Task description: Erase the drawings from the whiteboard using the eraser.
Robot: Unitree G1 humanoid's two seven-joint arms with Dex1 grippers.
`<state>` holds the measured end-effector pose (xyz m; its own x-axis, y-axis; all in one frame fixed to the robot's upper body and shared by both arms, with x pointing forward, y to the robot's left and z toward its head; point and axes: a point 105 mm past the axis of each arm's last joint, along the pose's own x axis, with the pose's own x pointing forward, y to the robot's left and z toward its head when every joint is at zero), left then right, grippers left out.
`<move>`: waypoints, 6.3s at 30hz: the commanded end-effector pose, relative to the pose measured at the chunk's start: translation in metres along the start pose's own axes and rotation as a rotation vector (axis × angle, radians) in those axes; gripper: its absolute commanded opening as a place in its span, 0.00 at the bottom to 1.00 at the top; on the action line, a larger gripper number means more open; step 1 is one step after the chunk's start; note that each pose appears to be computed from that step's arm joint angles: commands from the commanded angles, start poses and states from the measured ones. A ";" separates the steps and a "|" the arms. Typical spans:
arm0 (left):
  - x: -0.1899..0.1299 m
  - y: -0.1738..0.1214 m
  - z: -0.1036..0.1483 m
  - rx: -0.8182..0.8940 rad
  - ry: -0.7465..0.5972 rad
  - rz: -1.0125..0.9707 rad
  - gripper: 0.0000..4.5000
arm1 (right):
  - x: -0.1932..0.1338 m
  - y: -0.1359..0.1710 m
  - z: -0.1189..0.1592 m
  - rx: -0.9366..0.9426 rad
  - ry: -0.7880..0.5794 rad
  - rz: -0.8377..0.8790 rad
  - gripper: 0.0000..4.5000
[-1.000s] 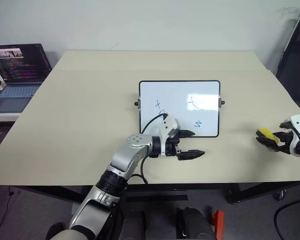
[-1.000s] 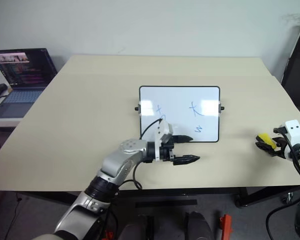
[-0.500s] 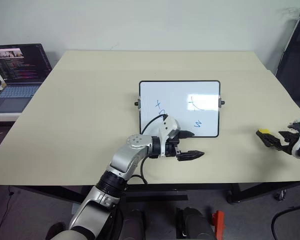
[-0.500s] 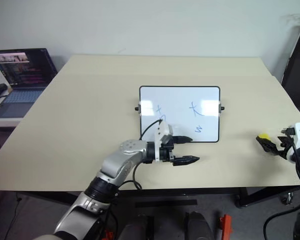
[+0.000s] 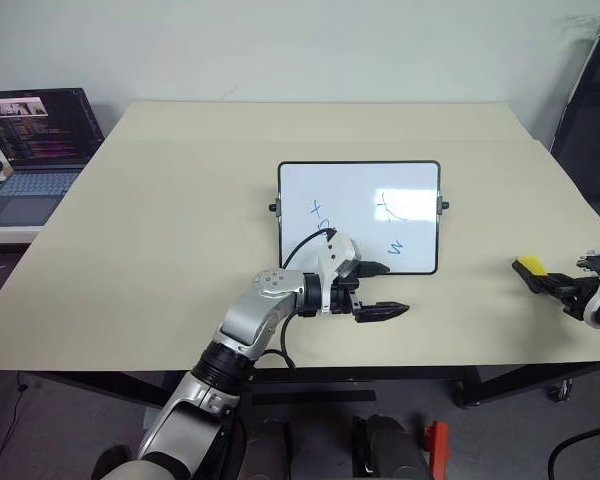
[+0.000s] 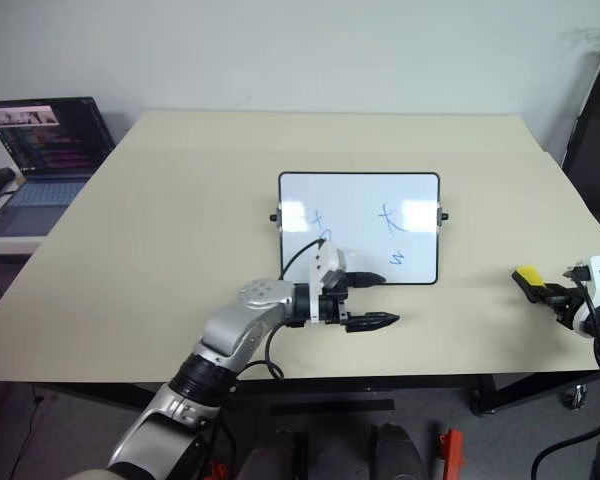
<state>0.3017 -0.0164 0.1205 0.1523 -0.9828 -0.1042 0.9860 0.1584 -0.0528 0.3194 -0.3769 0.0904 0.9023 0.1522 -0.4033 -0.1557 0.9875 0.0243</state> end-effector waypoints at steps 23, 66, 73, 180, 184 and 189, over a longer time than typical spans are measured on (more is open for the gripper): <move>-0.116 0.029 0.064 0.251 0.006 0.309 1.00 | -0.018 0.090 0.143 -0.245 -0.324 0.294 0.19; -0.183 0.036 0.047 0.357 0.080 0.610 1.00 | 0.052 0.327 0.191 -0.710 -0.602 0.735 0.19; -0.178 0.035 0.044 0.350 0.078 0.594 1.00 | 0.065 0.325 0.186 -0.735 -0.573 0.698 0.19; -0.194 0.034 0.067 0.358 0.172 0.501 1.00 | -0.033 0.121 0.110 -0.791 -0.126 0.488 0.19; -0.190 0.036 0.068 0.359 0.176 0.489 1.00 | -0.033 0.122 0.112 -0.794 -0.135 0.485 0.19; -0.189 0.037 0.072 0.376 0.162 0.499 1.00 | -0.032 0.116 0.116 -0.806 -0.137 0.456 0.19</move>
<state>0.3165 0.1717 0.1941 0.6115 -0.7600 -0.2200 0.7785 0.5283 0.3389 0.3183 -0.2572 0.1928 0.6852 0.5888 -0.4287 -0.7274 0.5219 -0.4456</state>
